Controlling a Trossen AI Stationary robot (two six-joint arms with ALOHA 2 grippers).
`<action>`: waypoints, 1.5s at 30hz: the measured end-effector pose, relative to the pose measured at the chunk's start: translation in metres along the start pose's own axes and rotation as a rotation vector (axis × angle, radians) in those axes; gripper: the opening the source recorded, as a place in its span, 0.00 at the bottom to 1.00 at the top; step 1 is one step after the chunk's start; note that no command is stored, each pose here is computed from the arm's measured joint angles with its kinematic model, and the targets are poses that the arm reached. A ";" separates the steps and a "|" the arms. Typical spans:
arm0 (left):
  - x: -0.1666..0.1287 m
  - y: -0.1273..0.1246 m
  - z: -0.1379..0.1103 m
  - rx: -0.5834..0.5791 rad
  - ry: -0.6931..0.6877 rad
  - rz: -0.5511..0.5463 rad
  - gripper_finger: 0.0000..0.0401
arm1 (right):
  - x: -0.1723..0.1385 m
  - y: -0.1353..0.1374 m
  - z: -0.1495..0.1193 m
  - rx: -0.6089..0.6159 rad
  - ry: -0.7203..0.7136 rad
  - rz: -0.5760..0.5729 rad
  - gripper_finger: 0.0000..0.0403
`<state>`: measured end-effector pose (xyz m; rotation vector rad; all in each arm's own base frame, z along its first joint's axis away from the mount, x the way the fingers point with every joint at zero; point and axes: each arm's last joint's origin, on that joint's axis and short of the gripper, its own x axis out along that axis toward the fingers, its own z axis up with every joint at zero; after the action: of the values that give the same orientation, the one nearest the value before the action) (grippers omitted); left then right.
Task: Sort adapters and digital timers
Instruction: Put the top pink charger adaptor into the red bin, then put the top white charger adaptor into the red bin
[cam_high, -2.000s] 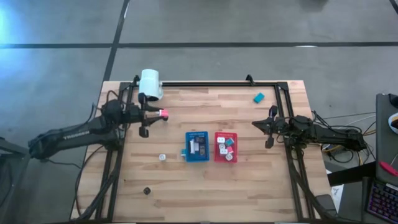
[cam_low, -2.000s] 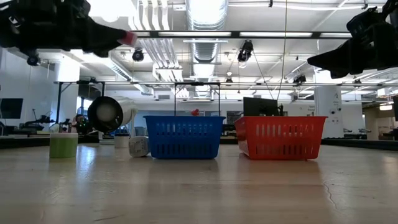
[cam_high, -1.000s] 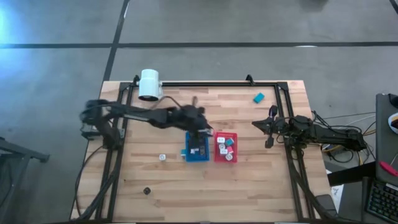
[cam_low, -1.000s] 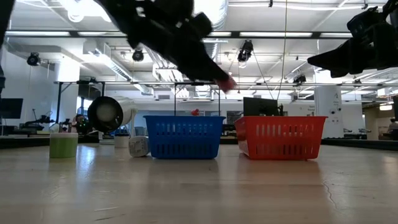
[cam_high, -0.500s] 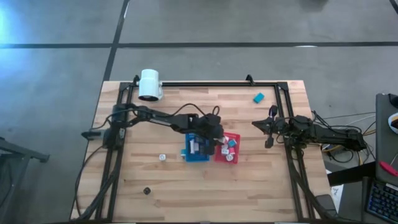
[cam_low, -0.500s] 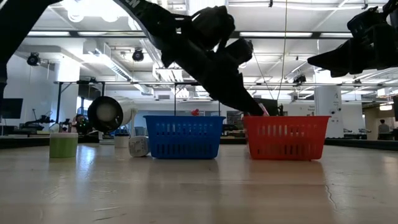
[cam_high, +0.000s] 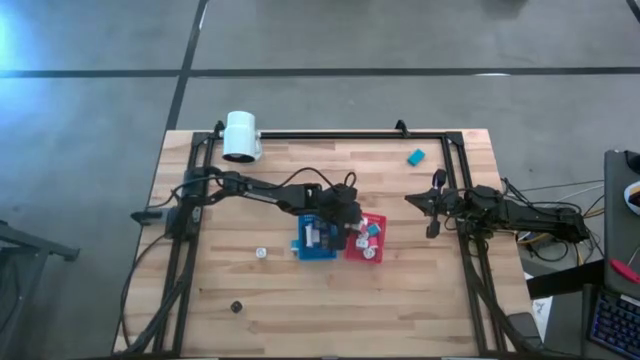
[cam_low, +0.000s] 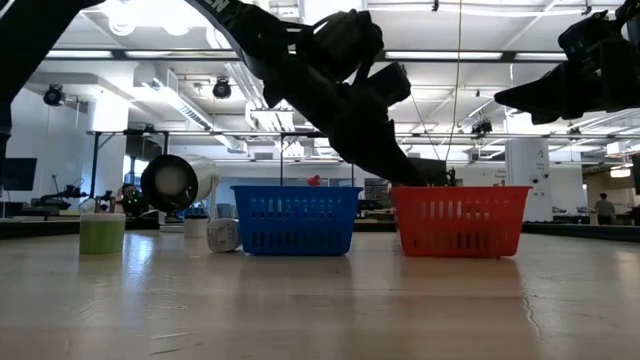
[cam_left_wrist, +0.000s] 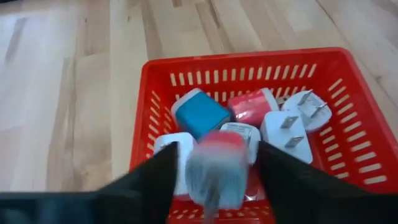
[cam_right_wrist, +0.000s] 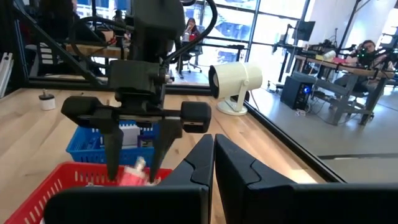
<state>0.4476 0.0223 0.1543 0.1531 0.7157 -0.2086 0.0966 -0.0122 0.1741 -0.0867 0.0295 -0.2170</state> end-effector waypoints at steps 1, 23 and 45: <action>0.000 0.000 0.000 0.000 0.000 0.000 0.60 | 0.000 0.000 0.000 0.000 0.000 0.000 0.02; -0.162 -0.025 0.036 0.090 -0.269 -0.046 0.47 | 0.000 0.000 0.000 0.000 0.006 0.000 0.02; -0.294 -0.078 -0.116 -0.081 -0.614 0.377 0.02 | 0.000 0.000 0.002 0.012 -0.023 -0.003 0.02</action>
<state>0.1388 0.0111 0.2580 0.1341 0.0761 0.1348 0.0971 -0.0122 0.1764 -0.0772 0.0051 -0.2190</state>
